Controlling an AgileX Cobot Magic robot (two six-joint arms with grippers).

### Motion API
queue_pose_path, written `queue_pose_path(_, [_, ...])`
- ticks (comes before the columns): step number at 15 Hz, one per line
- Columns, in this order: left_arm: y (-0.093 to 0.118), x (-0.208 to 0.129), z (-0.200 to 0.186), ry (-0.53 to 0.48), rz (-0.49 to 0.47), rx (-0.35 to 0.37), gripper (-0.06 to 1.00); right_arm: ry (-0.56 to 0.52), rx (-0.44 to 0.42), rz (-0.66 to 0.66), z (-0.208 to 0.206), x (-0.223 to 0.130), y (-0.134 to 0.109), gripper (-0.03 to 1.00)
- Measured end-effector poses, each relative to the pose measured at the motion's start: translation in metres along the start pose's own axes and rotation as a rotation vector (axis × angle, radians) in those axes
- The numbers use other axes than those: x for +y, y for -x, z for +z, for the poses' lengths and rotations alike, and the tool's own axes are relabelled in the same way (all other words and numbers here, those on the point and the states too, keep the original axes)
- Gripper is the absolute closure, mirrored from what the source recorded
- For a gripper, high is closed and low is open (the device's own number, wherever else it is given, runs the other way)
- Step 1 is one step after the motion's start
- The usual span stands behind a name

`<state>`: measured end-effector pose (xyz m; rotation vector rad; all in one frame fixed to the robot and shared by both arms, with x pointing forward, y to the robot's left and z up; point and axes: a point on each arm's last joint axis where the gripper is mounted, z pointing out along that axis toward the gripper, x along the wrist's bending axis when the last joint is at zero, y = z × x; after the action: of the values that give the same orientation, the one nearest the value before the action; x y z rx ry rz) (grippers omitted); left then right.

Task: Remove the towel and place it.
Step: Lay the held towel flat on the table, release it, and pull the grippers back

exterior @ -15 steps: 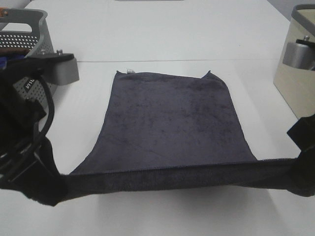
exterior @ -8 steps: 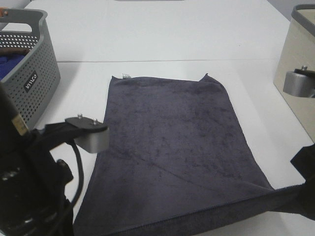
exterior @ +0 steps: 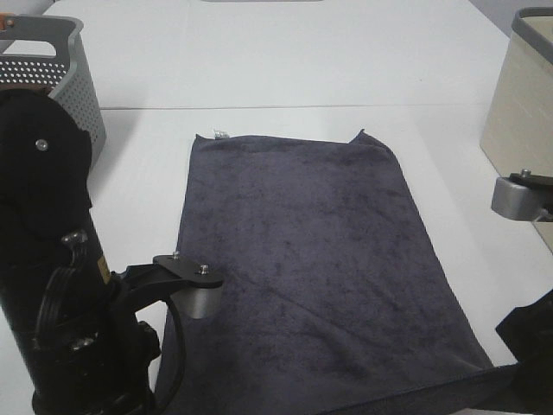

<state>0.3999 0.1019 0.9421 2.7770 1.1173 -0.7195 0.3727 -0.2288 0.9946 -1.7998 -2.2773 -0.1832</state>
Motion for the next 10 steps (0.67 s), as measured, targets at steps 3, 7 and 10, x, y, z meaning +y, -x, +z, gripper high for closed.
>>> queue_pose_path(3, [0.009,-0.005,0.004,-0.063,0.032,-0.018,0.94,-0.039,0.001,0.0,0.0,-0.004,0.0,0.89])
queue_pose_path(7, [0.021,-0.009,0.011,-0.109,0.08,0.011,0.94,-0.047,-0.031,-0.005,0.0,-0.004,0.004,0.84])
queue_pose_path(10, [0.019,-0.012,0.013,-0.139,0.08,0.03,0.94,-0.098,-0.05,0.002,0.01,-0.013,0.01,0.77])
